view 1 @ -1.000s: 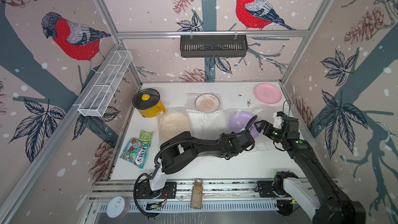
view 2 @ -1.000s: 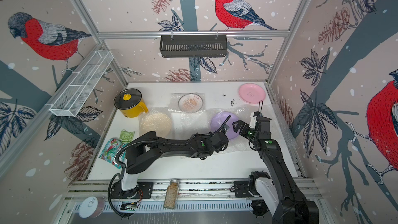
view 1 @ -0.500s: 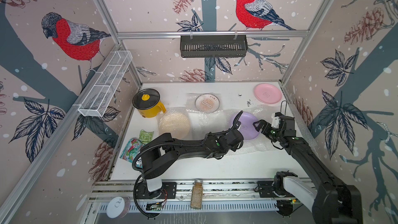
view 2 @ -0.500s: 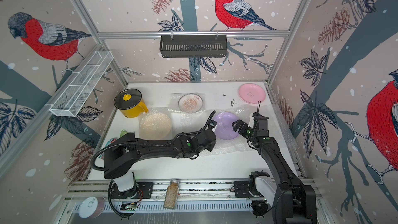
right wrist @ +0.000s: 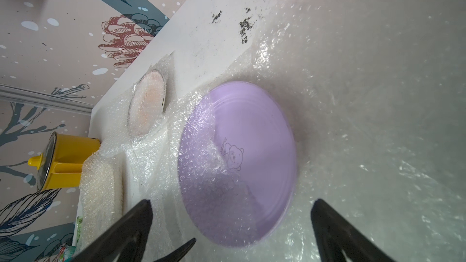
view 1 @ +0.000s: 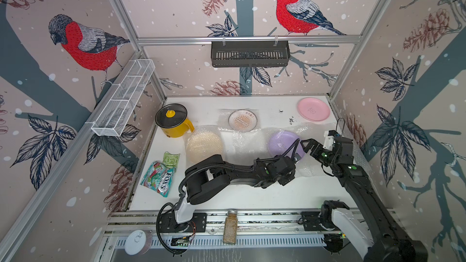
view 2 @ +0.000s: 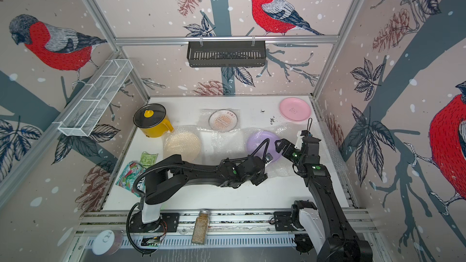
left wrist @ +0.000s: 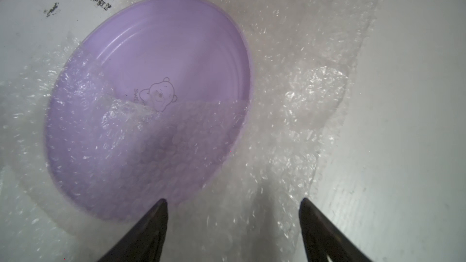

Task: Unpack dinner plates from bubble wrap
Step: Unwrap the bubble wrap.

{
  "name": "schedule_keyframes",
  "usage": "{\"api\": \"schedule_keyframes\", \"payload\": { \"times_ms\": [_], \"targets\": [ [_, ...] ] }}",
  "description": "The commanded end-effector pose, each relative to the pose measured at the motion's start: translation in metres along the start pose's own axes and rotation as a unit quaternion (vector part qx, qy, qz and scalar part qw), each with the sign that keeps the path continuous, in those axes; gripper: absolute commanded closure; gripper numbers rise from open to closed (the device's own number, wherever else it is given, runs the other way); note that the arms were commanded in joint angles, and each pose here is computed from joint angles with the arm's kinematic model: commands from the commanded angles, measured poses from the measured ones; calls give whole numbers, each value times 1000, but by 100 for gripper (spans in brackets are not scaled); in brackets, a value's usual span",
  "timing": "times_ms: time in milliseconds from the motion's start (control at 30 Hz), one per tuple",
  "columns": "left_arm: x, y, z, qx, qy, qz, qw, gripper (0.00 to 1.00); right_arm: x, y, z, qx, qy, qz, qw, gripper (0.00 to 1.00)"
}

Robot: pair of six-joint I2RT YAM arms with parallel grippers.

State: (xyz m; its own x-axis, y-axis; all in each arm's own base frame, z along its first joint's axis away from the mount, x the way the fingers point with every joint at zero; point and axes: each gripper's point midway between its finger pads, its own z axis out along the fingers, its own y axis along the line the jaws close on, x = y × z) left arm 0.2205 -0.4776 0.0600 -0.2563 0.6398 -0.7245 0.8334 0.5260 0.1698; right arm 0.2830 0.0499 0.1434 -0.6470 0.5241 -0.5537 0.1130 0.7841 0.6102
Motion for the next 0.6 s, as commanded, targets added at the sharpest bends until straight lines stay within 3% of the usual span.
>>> {"api": "schedule_keyframes", "payload": {
  "times_ms": [0, 167, 333, 567],
  "targets": [
    [-5, 13, 6, -41, 1, 10, 999, 29, 2, 0, -3, -1, -4, 6, 1000, 1],
    [-4, 25, 14, -81, 7, 8, 997, 43, 3, -1, -3, -4, -5, 7, 1000, 1],
    [-2, 27, 19, -85, 15, 12, 996, 53, 5, -2, 0, -4, 1, 8, 1000, 1],
    [-10, 25, 15, -76, 11, 1, 997, 76, 9, -7, 4, -1, 2, 11, 1000, 1]
  ]
}}
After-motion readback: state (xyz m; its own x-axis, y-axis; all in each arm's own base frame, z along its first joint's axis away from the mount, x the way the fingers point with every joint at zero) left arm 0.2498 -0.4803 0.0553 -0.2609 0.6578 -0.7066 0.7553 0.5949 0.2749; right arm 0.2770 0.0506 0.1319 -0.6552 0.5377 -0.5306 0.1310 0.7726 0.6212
